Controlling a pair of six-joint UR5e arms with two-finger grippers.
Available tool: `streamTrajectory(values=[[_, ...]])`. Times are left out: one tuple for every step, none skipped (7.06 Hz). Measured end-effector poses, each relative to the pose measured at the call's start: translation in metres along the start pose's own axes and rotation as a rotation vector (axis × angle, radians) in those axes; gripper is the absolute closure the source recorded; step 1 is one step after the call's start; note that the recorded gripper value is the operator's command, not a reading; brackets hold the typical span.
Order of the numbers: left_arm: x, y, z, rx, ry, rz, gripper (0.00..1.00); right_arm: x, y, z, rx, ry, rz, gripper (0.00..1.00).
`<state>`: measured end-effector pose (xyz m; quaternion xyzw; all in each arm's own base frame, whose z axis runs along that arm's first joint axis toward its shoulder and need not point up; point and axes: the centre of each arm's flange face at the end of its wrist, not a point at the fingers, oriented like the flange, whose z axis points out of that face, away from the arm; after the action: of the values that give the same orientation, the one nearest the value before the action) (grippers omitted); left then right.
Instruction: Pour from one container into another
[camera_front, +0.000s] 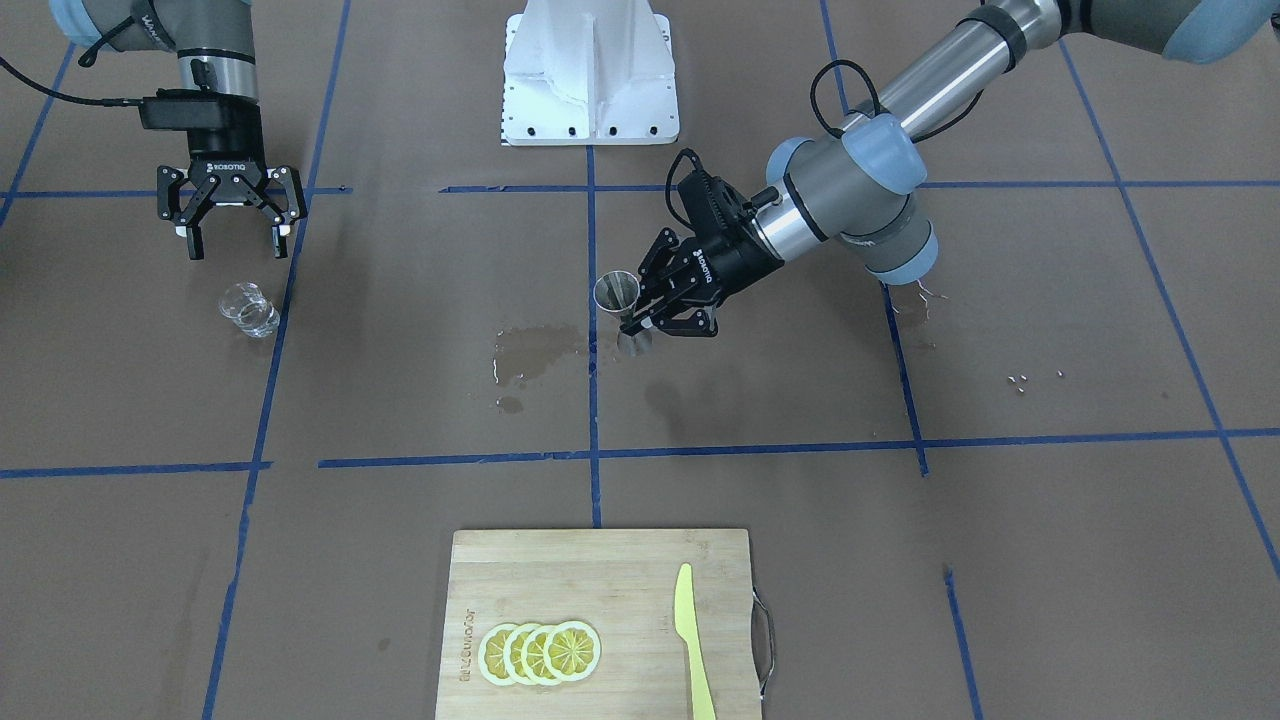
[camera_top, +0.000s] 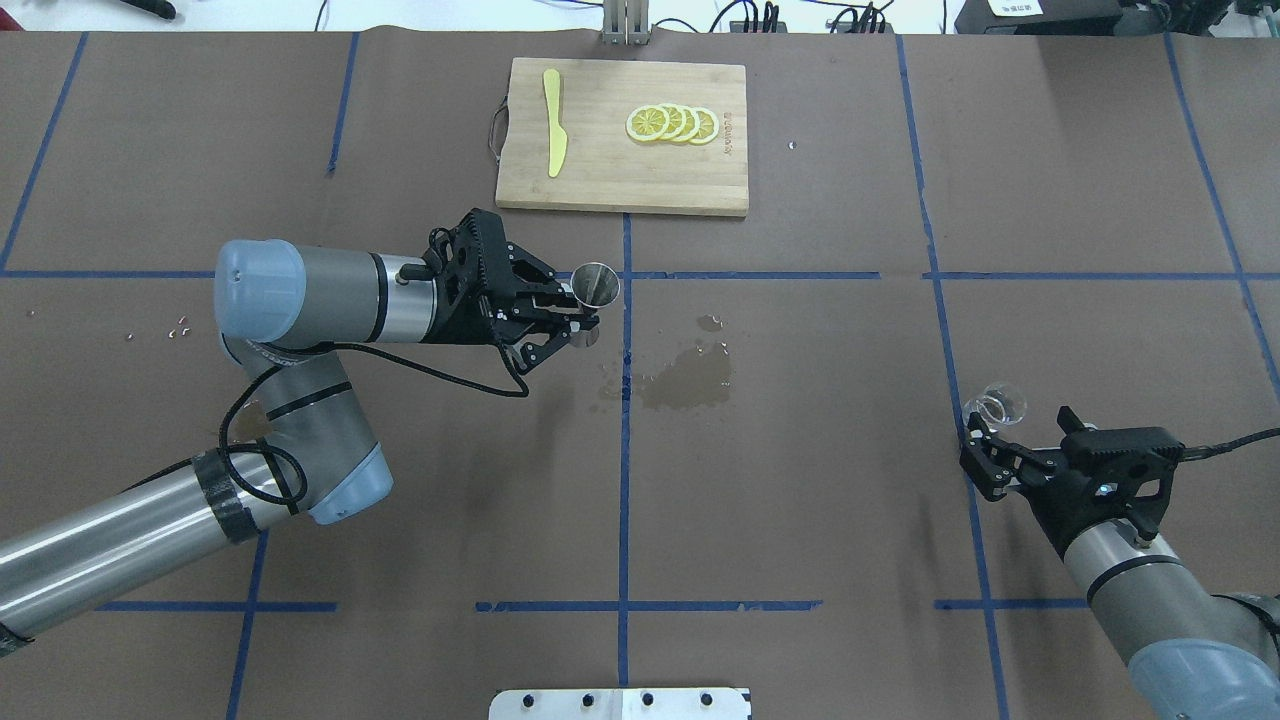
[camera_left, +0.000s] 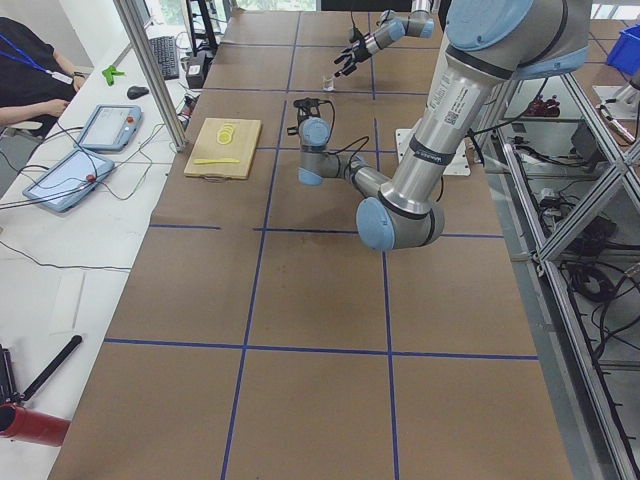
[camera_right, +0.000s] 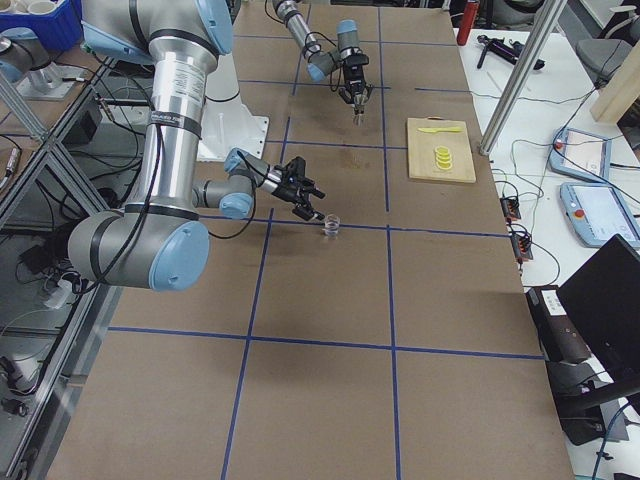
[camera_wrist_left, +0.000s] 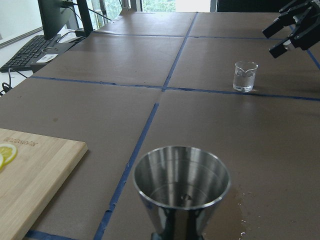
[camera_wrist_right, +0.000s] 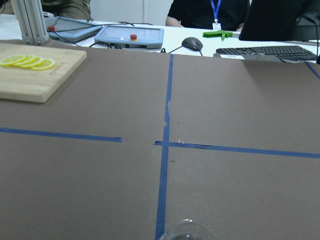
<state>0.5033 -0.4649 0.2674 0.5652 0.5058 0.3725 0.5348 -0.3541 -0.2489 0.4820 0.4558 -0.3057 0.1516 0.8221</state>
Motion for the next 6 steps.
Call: streamTrajectory(values=[[0.000, 0.000, 0.000, 0.000, 0.000, 0.000, 1.00, 0.003, 0.013, 0.008, 0.047, 0.005, -0.004, 0.00], [0.000, 0.000, 0.000, 0.001, 0.001, 0.000, 1.00, 0.005, 0.027, 0.017, 0.075, 0.009, -0.011, 0.00], [0.000, 0.000, 0.000, 0.001, 0.000, 0.000, 1.00, 0.004, 0.037, 0.023, 0.091, 0.009, -0.013, 0.00], [0.000, 0.000, -0.001, 0.001, 0.000, 0.000, 1.00, 0.004, 0.045, 0.027, 0.099, 0.009, -0.015, 0.00], [0.000, 0.000, -0.001, 0.001, -0.001, 0.001, 1.00, 0.004, 0.052, 0.031, 0.103, 0.008, -0.013, 0.00], [0.000, 0.000, -0.001, 0.002, -0.001, 0.001, 1.00, 0.005, 0.057, 0.035, 0.104, 0.007, -0.013, 0.00]])
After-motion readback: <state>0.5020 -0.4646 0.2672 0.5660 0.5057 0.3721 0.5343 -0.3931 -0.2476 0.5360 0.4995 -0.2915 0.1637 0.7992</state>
